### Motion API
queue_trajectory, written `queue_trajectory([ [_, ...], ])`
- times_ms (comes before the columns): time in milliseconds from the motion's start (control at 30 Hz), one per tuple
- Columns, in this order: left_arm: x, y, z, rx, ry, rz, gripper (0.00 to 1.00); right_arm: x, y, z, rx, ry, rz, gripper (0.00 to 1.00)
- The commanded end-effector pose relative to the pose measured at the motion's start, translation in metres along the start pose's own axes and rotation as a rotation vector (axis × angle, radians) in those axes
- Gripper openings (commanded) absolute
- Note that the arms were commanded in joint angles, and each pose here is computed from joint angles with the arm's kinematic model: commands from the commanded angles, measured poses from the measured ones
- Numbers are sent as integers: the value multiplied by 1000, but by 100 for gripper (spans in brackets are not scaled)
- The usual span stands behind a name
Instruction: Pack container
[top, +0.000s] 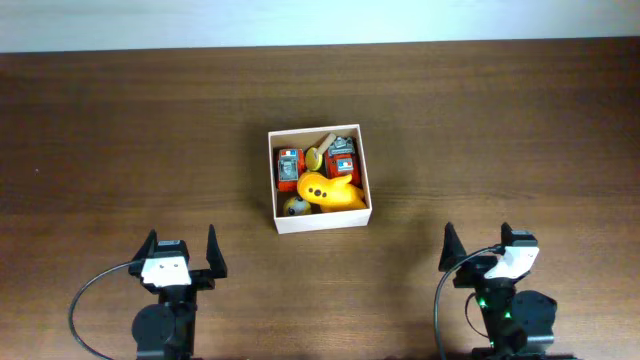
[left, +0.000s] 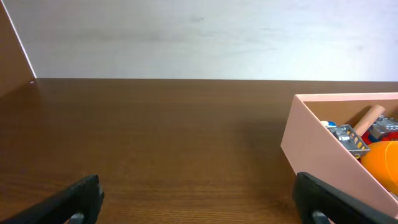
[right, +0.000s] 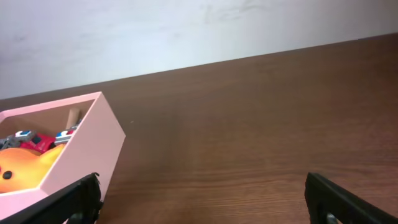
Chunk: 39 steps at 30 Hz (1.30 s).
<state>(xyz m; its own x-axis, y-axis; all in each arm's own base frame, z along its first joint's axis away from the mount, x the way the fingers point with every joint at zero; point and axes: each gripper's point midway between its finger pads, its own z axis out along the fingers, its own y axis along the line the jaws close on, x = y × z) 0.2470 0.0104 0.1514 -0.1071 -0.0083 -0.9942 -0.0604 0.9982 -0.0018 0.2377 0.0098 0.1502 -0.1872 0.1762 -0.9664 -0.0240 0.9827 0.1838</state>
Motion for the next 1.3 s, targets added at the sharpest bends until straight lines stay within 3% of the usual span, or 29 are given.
queue_trajectory([
  [0, 1, -3, 0, 14, -3, -3, 99, 3, 11, 0, -54, 4, -45, 99],
  [1267, 1, -2, 0, 13, -3, -3, 99, 2, 6, 0, -33, 0, -49, 99],
])
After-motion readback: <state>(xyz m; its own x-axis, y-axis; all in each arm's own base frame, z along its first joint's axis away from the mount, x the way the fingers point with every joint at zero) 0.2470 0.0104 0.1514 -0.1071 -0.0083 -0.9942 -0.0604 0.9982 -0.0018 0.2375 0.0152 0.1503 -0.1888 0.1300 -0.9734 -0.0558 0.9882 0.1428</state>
